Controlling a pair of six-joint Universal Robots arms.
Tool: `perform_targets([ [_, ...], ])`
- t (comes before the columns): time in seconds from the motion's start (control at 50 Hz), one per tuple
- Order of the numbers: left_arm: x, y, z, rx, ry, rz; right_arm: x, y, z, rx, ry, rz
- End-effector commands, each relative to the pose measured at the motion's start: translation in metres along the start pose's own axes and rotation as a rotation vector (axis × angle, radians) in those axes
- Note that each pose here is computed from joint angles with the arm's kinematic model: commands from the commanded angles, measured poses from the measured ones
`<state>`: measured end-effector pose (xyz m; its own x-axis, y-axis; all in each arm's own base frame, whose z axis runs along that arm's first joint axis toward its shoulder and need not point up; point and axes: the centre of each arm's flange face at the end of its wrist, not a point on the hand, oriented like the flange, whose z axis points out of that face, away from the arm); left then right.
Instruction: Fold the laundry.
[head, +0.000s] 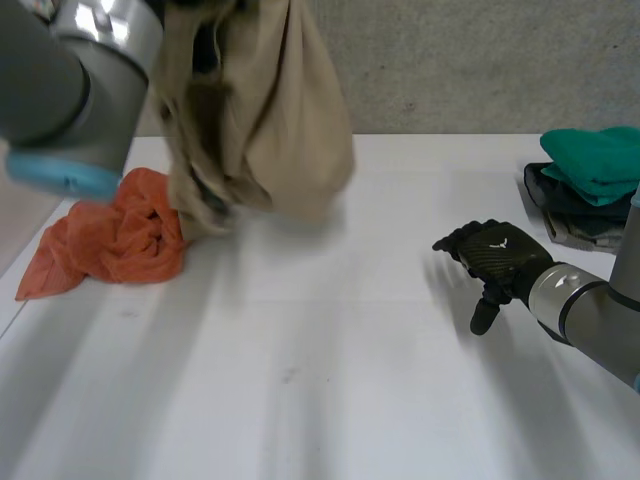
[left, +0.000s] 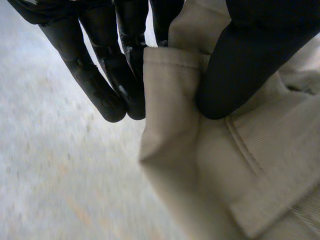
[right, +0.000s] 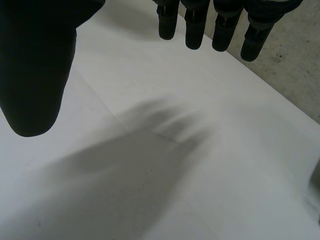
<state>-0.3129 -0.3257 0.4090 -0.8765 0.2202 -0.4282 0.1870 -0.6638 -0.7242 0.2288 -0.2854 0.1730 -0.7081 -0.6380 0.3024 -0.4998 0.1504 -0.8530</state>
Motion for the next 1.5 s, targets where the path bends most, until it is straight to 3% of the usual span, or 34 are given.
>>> perform_targets([
  [0.02,0.042,-0.004,0.018,0.093,0.222,-0.145,0.006,0.002,0.001,-0.003,0.016,0.009],
  [0.22,0.158,0.037,-0.030,-0.057,0.613,-0.397,0.028,0.006,0.008,-0.009,0.073,0.054],
  [0.28,0.193,0.049,-0.054,-0.134,0.694,-0.434,0.037,0.007,0.010,-0.016,0.107,0.068],
  [0.36,0.214,0.051,-0.074,-0.208,0.751,-0.431,0.047,0.008,0.011,-0.027,0.157,0.089],
  [0.48,0.193,0.031,-0.075,-0.245,0.737,-0.367,0.056,0.004,0.008,-0.029,0.207,0.124],
  [0.62,0.123,0.026,-0.052,-0.281,0.522,-0.256,0.054,-0.015,-0.007,0.014,0.215,0.151],
  [0.78,0.072,0.095,-0.044,-0.406,0.454,-0.116,0.024,-0.023,-0.036,-0.056,0.170,0.118],
  [0.94,0.077,0.182,-0.060,-0.555,0.548,0.022,-0.016,-0.010,-0.042,-0.063,0.140,0.132],
  [1.1,0.107,0.228,-0.072,-0.570,0.616,0.114,-0.050,0.009,-0.019,0.006,0.161,0.139],
  [1.32,0.135,0.239,-0.079,-0.521,0.653,0.254,-0.049,0.018,0.007,0.045,0.235,0.069],
  [1.42,0.122,0.226,-0.065,-0.529,0.550,0.335,-0.039,0.010,0.018,0.069,0.221,0.066],
  [1.5,0.107,0.186,-0.057,-0.560,0.486,0.277,-0.011,-0.024,0.031,0.189,0.287,0.026],
])
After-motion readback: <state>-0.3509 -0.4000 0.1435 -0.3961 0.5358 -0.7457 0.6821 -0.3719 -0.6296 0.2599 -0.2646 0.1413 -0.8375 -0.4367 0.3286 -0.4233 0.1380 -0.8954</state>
